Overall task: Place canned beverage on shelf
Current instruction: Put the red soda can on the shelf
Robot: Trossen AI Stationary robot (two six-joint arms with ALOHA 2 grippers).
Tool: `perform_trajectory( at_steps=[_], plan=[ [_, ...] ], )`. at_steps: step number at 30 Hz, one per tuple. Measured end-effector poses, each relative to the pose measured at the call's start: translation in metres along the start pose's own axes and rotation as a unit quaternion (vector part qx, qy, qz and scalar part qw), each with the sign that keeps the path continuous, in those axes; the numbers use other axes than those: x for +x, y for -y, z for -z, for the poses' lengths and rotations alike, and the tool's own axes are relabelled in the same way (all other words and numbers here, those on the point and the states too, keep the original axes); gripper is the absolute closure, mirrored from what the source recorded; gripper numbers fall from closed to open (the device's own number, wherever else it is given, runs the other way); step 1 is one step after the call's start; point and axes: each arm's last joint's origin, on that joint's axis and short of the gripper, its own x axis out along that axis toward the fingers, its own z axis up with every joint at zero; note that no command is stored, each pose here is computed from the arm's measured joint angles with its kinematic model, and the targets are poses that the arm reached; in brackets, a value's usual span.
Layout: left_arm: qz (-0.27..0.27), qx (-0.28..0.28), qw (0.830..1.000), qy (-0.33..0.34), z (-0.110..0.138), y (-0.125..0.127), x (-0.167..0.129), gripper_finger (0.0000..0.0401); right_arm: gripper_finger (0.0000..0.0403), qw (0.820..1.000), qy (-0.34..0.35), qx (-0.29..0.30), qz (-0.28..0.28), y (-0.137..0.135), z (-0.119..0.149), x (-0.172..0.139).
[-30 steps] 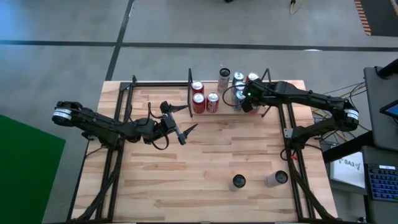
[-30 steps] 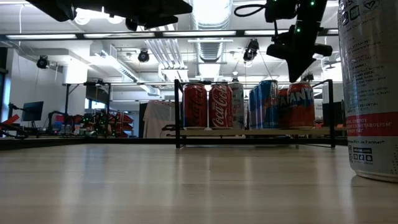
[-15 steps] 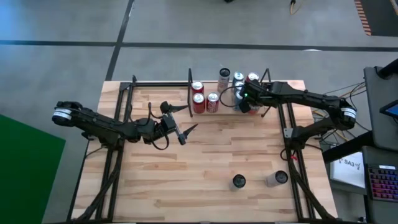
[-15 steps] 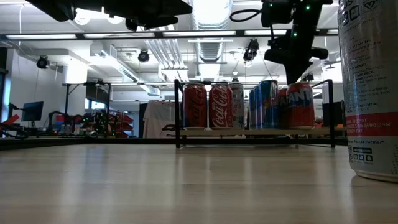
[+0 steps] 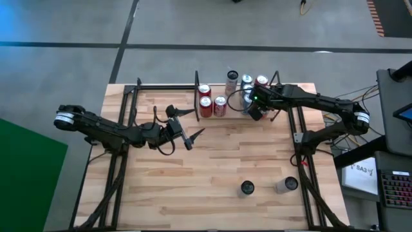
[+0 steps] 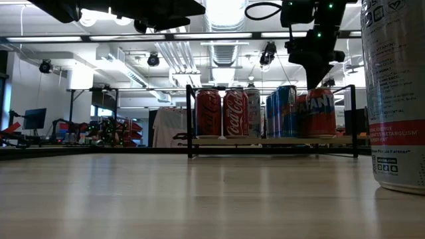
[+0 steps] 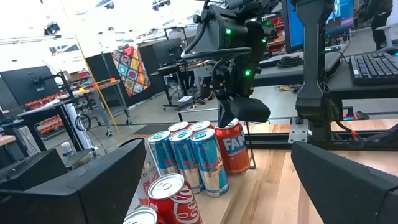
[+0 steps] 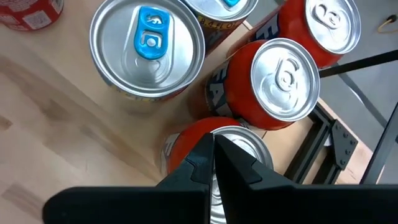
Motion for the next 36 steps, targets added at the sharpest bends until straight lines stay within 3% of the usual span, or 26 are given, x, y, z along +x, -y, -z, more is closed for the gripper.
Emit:
perform_trajectory(
  at_steps=[11, 15, 19, 23, 27, 36],
  plan=[
    [0.000, 0.000, 1.000, 0.000, 0.000, 0.000, 0.000, 0.0012, 0.0394, 0.999, 0.027, 0.027, -0.009, 0.010, 0.006, -0.017],
    [0.000, 0.000, 1.000, 0.000, 0.000, 0.000, 0.000, 0.0012, 0.0394, 0.997, 0.025, 0.050, -0.057, 0.015, 0.013, -0.028],
    [0.000, 0.000, 1.000, 0.000, 0.000, 0.000, 0.000, 0.0012, 0.0394, 0.991, -0.030, 0.075, -0.107, 0.017, 0.025, -0.035],
    [0.000, 0.000, 1.000, 0.000, 0.000, 0.000, 0.000, 0.0012, 0.0394, 0.990, -0.084, 0.091, -0.074, 0.021, 0.035, -0.034],
    [0.000, 0.000, 1.000, 0.000, 0.000, 0.000, 0.000, 0.0012, 0.0394, 0.992, -0.073, 0.097, -0.029, 0.022, 0.034, -0.031],
    [-0.001, 0.000, 1.000, 0.000, 0.000, -0.001, 0.000, 0.0012, 0.0394, 0.993, -0.061, 0.099, 0.008, 0.022, 0.030, -0.025]
  ],
)
